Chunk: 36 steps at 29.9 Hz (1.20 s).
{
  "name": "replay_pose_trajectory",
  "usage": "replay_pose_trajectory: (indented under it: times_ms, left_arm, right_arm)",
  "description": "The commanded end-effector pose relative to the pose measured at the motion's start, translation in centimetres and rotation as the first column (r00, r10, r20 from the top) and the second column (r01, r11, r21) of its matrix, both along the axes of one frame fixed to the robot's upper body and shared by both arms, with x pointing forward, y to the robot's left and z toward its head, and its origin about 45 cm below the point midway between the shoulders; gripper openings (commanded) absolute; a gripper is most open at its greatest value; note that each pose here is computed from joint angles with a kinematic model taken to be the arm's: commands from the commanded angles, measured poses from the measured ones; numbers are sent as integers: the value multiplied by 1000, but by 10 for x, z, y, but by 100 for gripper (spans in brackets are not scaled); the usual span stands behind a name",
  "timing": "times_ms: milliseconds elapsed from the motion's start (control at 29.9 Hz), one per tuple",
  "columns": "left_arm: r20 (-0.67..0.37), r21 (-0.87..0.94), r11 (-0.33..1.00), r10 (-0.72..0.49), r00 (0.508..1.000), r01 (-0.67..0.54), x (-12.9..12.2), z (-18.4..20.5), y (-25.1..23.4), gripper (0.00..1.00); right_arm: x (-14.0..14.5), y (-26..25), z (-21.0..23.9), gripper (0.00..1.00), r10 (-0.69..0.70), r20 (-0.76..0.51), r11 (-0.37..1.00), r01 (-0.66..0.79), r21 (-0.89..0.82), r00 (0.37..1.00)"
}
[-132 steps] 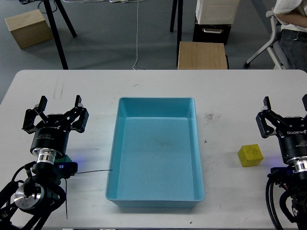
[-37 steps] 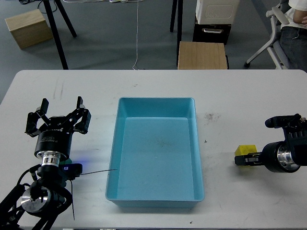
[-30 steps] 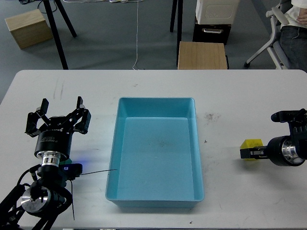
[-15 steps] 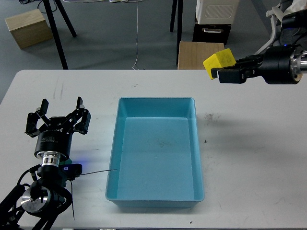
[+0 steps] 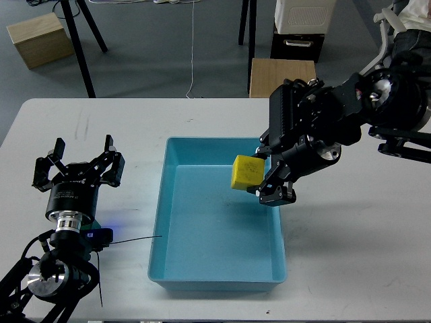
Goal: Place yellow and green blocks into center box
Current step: 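Lift the yellow cube with the right gripper over the blue tub, then lower the yellow cube into the tub and open the right gripper, then withdraw the right gripper away from the tub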
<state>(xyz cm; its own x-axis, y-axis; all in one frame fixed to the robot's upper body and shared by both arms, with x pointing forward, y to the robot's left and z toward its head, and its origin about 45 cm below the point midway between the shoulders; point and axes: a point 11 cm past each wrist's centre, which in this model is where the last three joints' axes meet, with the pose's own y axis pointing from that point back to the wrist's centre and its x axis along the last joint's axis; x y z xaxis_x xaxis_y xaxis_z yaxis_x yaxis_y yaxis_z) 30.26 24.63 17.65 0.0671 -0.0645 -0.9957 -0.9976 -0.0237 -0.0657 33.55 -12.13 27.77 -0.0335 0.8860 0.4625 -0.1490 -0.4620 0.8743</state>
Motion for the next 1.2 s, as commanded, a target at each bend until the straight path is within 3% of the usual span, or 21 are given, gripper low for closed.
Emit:
replay_pose_trajectory:
  times_ms: [0,568,635,668,768,835,935,1169]
  left_arm:
    - [5,0,1000,11,1000,-11,1,2,3,100]
    - [11,-1,1000,11,1000,-11,2,3,4,100]
    - [11,-1,1000,11,1000,-11,2,3,4,100]
    - [11,-1,1000,11,1000,-11,2,3,4,100]
    - [10,-1,1000,11,1000,-11,2,3,4,100]
    - [10,-1,1000,11,1000,-11,2,3,4,100]
    - [10,-2,1000,11,1000,-11,2,3,3,100]
    - [22,12,1000,7,1000,-8,6,7,5,100]
  right_arm:
    - [-8,25,-25,1,62,-32,997,-64,-50,998]
    - [1,49,-73,8,4,-93,998,-10,-60,996]
    - [1,53,-74,15,2,-96,999,-7,-52,995]
    - [2,53,-74,24,-1,-95,999,-4,-51,995]
    - [4,53,-77,70,-22,-107,999,18,-36,994]
    - [1,54,-81,86,-27,-124,999,25,-25,992]
    - [2,51,-82,95,-40,-127,999,38,-23,991]
    - [22,56,-49,97,-85,-93,992,92,82,992]
